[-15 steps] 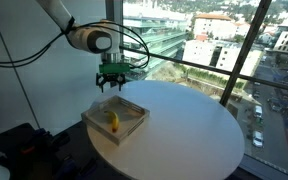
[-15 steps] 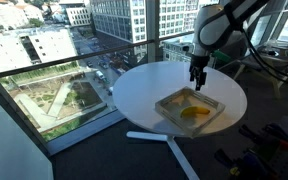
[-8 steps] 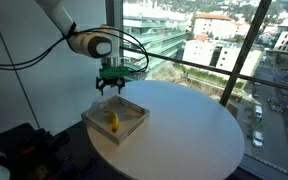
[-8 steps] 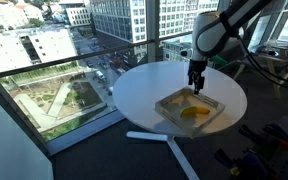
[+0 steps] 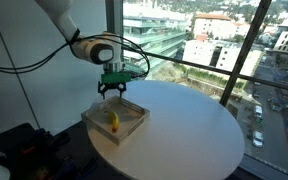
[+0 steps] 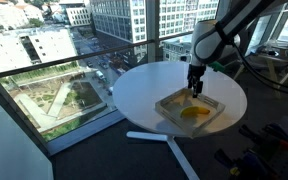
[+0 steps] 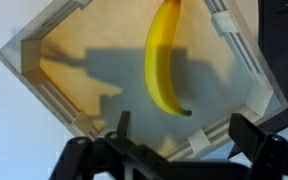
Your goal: Take the banana off of the tray
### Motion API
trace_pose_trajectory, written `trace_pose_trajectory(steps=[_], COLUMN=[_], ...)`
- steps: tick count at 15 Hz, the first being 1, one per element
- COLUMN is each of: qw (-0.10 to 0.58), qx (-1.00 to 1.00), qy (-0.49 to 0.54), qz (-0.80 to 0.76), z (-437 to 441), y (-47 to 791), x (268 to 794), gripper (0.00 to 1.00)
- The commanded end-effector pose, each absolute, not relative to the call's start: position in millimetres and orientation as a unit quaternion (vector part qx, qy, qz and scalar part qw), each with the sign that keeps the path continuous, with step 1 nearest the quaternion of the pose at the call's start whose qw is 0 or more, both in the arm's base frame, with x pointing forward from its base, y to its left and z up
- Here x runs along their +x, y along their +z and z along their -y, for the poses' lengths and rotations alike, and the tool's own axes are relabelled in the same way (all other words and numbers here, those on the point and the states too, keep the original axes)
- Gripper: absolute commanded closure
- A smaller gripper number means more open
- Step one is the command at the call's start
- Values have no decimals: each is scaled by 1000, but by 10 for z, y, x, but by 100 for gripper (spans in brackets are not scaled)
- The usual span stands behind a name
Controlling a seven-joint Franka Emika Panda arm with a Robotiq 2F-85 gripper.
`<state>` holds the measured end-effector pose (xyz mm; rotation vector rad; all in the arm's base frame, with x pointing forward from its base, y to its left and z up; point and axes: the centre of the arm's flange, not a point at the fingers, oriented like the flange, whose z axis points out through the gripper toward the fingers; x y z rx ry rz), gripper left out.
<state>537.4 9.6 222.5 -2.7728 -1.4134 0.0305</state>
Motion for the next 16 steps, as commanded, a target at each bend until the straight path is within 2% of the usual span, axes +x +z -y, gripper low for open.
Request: trace_pose_trajectory(steps=[1,16], qw=[9,5], qx=[-893,-883], qy=[7,14], qz=[451,469], z=[-58,-113], y=[2113,1685], x=[5481,5561], gripper=[0,0])
